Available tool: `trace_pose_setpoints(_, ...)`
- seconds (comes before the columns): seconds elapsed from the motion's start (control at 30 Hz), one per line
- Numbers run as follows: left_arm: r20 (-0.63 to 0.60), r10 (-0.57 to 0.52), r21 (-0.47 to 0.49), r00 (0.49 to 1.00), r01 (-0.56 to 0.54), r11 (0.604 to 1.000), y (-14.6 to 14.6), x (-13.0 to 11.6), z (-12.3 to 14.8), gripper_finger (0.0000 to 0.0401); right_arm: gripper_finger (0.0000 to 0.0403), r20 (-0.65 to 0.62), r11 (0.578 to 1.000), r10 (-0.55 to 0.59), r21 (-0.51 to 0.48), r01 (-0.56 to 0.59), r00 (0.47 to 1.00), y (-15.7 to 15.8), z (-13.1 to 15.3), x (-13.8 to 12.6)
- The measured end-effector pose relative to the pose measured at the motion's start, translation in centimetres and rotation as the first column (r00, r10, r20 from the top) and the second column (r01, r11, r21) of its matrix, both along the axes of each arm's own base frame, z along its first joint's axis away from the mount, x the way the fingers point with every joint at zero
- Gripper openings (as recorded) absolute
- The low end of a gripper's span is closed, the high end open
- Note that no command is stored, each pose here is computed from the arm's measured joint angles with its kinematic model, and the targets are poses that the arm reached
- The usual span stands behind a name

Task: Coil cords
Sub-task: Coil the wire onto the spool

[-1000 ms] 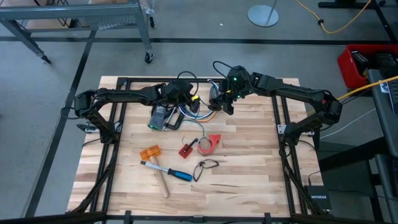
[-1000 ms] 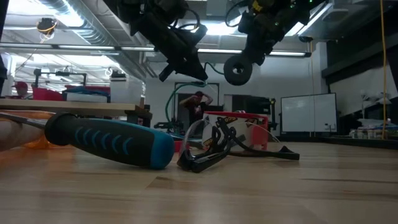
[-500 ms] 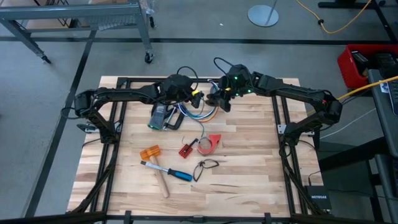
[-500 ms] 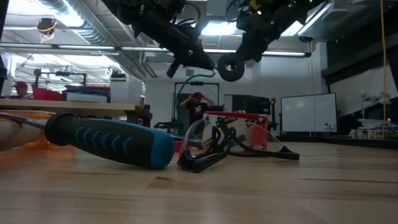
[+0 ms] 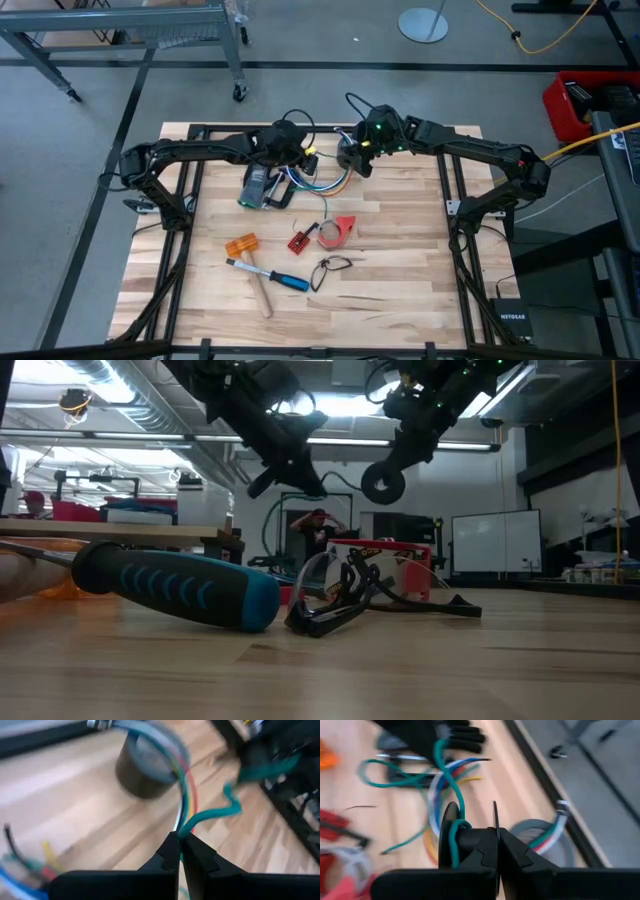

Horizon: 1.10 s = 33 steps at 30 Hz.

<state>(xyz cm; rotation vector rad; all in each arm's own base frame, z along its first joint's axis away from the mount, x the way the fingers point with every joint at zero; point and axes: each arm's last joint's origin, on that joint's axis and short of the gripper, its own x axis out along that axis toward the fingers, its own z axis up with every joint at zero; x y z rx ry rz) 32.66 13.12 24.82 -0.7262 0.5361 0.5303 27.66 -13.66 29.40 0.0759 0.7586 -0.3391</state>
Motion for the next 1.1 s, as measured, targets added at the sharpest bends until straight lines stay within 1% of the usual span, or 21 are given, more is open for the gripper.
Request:
trace_pose_setpoints(0.1, -0.03, -0.032, -0.082, 0.999, 0.03, 0.996, 0.1, -0.4, -0.4, 0.0, 0.0001, -0.017, 0.998, -0.053, -0.048, 0.052, 0.998, -0.2, 0.0, -0.1)
trace_pose_setpoints(0.23, 0.007, -0.101, -0.163, 0.995, 0.101, 0.981, 0.1, -0.5, -0.4, 0.0, 0.0001, -0.029, 0.994, -0.069, -0.083, 0.067, 0.997, -0.3, 0.1, -0.1)
trace_pose_setpoints(0.37, 0.074, -0.151, -0.185, 0.986, 0.162, 0.969, 0.3, -0.3, 0.0, 0.0, 0.0001, -0.042, 0.989, -0.045, -0.146, 0.038, 0.998, 0.4, 0.2, 0.3)
trace_pose_setpoints(0.53, 0.118, -0.105, -0.204, 0.988, 0.127, 0.971, 1.2, -0.5, 0.3, 0.0, 0.0001, -0.097, 0.96, -0.042, -0.28, 0.013, 0.994, 2.4, 0.3, 1.2)
trace_pose_setpoints(0.67, 0.193, -0.078, -0.186, 0.978, 0.114, 0.976, 1.7, -0.2, 1.0, 0.0, 0.0001, -0.12, 0.929, -0.062, -0.369, 0.013, 0.991, 3.8, 0.4, 1.7)
trace_pose_setpoints(0.77, 0.266, -0.089, -0.147, 0.96, 0.132, 0.98, 1.6, 0.3, 1.7, 0.0, 0.0001, -0.102, 0.915, -0.053, -0.403, 0.008, 0.993, 4.5, 0.7, 2.1)
trace_pose_setpoints(0.9, 0.346, -0.111, -0.113, 0.932, 0.159, 0.981, 1.0, 1.0, 2.5, 0.0, 0.0001, -0.048, 0.907, -0.05, -0.42, 0.025, 0.998, 4.8, 0.8, 2.8)
trace_pose_setpoints(1.1, 0.38, -0.167, -0.091, 0.91, 0.216, 0.972, -0.9, 1.9, 2.9, 0.0, 0.0001, 0.049, 0.913, -0.082, -0.396, 0.094, 0.995, 4.3, 0.3, 4.3)
